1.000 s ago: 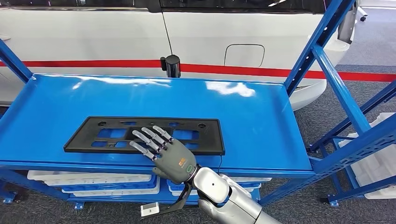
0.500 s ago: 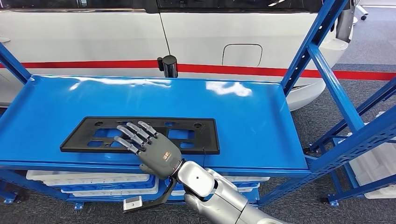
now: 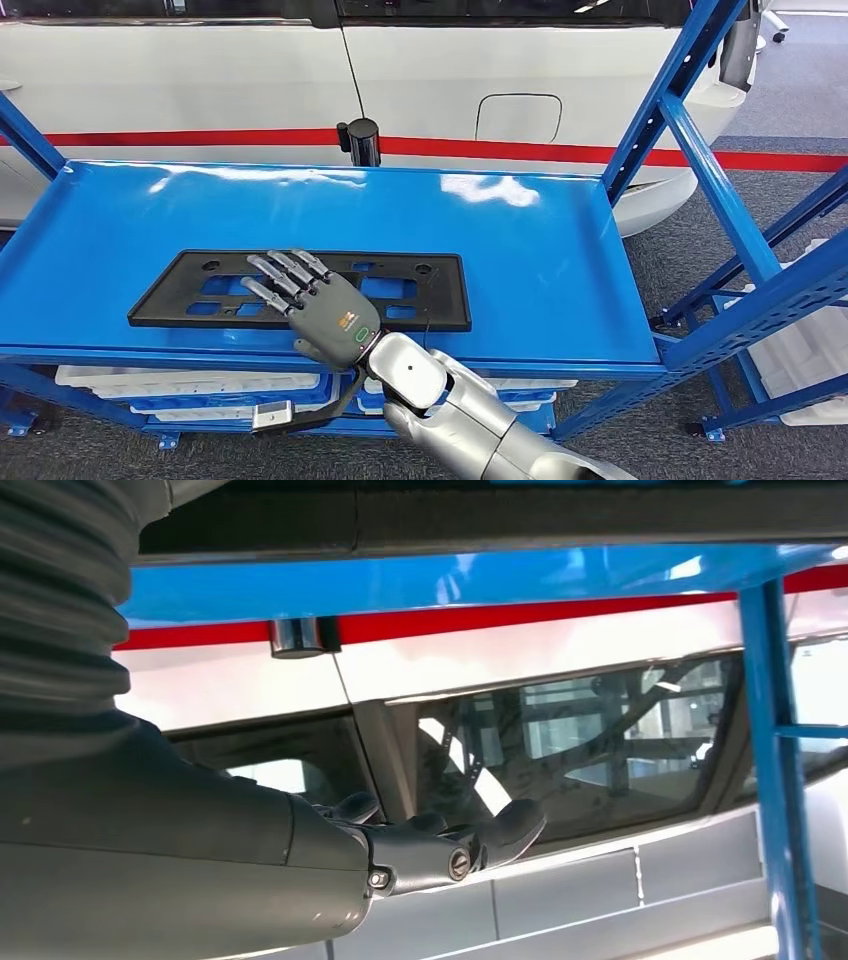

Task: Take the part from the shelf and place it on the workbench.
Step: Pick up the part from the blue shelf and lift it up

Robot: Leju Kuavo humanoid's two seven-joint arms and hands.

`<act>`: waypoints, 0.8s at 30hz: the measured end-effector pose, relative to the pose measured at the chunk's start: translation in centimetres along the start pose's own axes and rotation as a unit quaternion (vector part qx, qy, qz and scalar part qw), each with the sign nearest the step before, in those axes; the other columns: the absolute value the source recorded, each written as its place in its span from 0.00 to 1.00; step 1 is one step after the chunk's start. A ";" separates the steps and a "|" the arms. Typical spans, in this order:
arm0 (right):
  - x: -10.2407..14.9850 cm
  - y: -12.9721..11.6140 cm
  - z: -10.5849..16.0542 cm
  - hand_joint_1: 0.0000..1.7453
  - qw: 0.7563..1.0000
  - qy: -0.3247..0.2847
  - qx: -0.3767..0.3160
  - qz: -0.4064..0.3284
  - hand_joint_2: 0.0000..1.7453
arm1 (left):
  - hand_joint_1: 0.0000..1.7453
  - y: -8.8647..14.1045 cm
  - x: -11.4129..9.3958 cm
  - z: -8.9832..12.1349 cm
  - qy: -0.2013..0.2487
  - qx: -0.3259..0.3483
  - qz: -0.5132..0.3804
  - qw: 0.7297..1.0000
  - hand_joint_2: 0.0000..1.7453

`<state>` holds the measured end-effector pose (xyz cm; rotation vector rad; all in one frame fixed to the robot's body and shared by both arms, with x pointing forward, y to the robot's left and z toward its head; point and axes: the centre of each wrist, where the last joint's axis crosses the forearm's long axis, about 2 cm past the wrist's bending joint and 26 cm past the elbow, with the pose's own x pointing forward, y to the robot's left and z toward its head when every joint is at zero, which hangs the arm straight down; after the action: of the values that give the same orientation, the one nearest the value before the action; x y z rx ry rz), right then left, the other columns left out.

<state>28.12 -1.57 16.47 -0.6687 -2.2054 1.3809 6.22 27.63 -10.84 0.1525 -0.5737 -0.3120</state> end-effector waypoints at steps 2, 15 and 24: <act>-0.2 0.1 -0.4 0.00 1.000 0.006 0.005 0.007 1.00 | 0.00 0.0 0.1 0.0 -0.001 0.000 0.000 1.000 0.00; -1.6 1.7 -1.8 0.00 0.996 0.063 0.049 0.037 1.00 | 0.00 0.0 1.0 -0.4 -0.004 0.003 0.005 1.000 0.00; -2.0 2.2 -1.9 0.00 0.991 0.095 0.073 0.061 1.00 | 0.00 0.0 1.0 -0.4 -0.002 0.005 0.009 1.000 0.00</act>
<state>31.20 -0.62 15.01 -0.8561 -1.9224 1.4579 7.21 27.35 -10.67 0.1558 -0.5795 -0.2928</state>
